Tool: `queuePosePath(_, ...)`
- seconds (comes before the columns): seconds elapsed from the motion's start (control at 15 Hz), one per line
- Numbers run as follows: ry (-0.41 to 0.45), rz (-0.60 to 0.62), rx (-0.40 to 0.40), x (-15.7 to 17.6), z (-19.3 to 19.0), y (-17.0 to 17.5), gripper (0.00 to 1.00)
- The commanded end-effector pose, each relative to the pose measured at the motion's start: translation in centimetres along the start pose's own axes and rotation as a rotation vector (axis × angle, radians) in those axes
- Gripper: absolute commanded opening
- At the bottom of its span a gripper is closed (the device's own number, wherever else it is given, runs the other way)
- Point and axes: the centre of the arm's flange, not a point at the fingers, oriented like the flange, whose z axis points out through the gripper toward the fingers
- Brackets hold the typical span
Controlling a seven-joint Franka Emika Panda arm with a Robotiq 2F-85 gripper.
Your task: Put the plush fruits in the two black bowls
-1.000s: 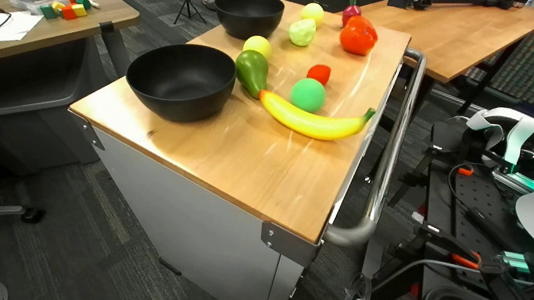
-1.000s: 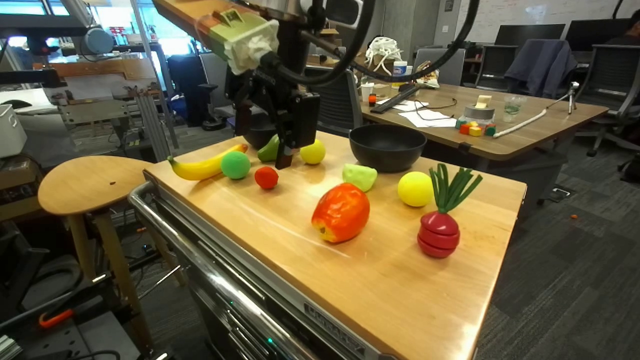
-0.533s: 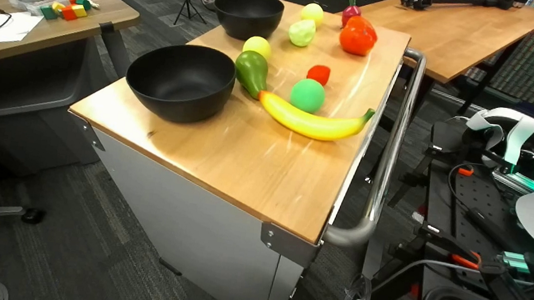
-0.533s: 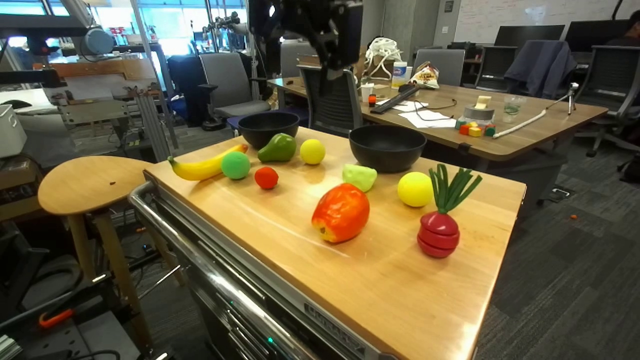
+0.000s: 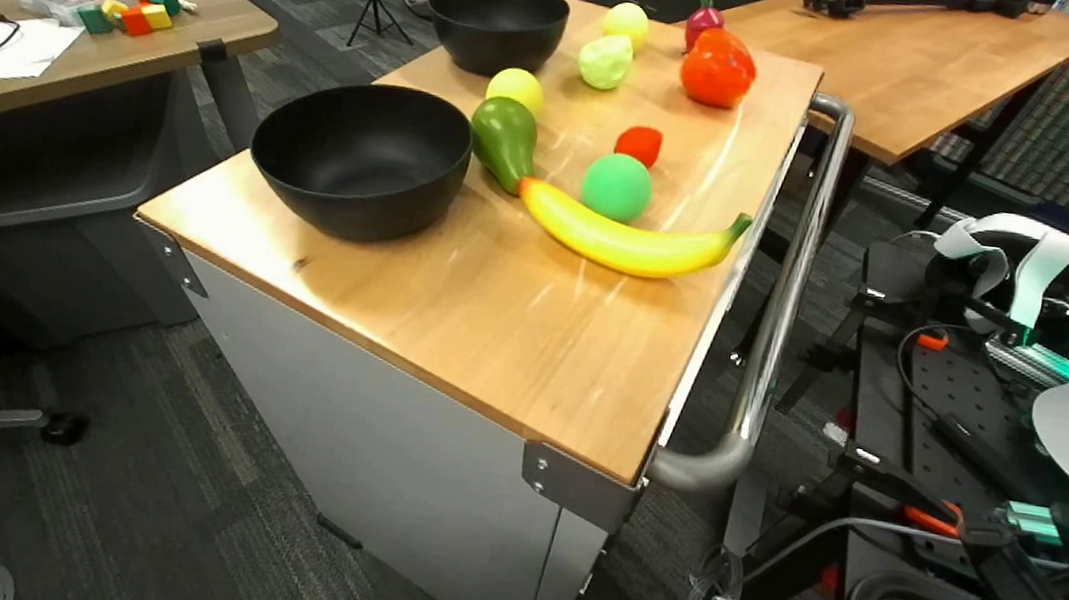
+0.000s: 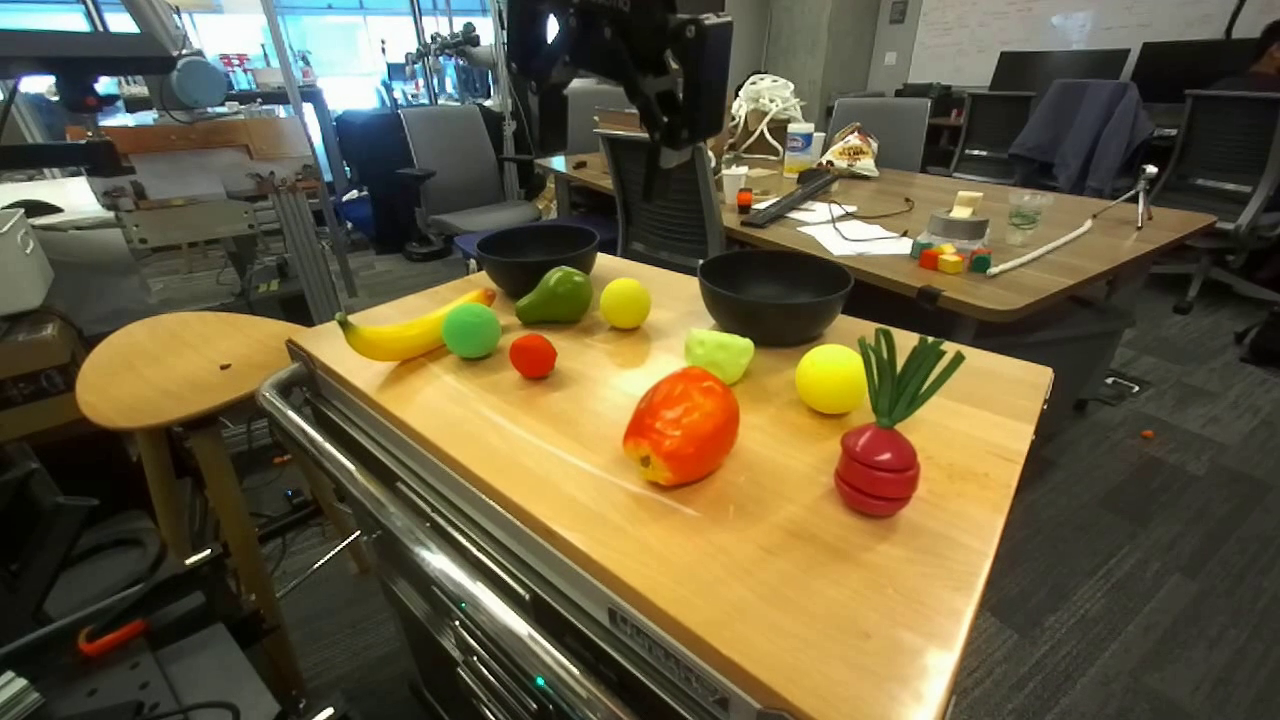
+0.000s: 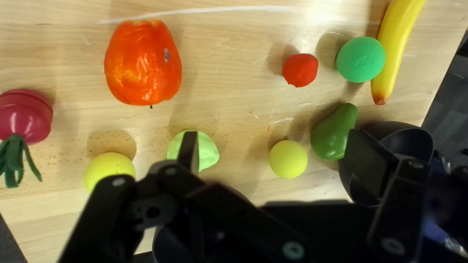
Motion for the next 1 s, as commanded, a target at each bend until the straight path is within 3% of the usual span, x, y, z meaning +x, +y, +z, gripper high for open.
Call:
queuePosePath(0.0, 0.0, 0.0, 0.0, 0.0, 0.0, 0.0, 1.0)
queuePosePath(0.33, -0.028, 0.066, 0.122, 5.2, 5.0, -2.5, 1.0)
queuePosePath(0.4, -0.027, 0.09, 0.124, 6.4, 6.1, -3.0, 1.0)
queuePosePath(0.67, 0.03, 0.169, 0.007, 12.2, 10.2, -5.0, 1.0)
queuePosePath(0.8, -0.004, 0.125, 0.023, 14.2, 11.6, -6.4, 1.0)
queuePosePath(0.87, 0.004, 0.13, 0.038, 10.6, 11.6, -5.8, 1.0)
queuePosePath(0.93, -0.003, 0.125, 0.038, 11.5, 12.4, -6.3, 1.0)
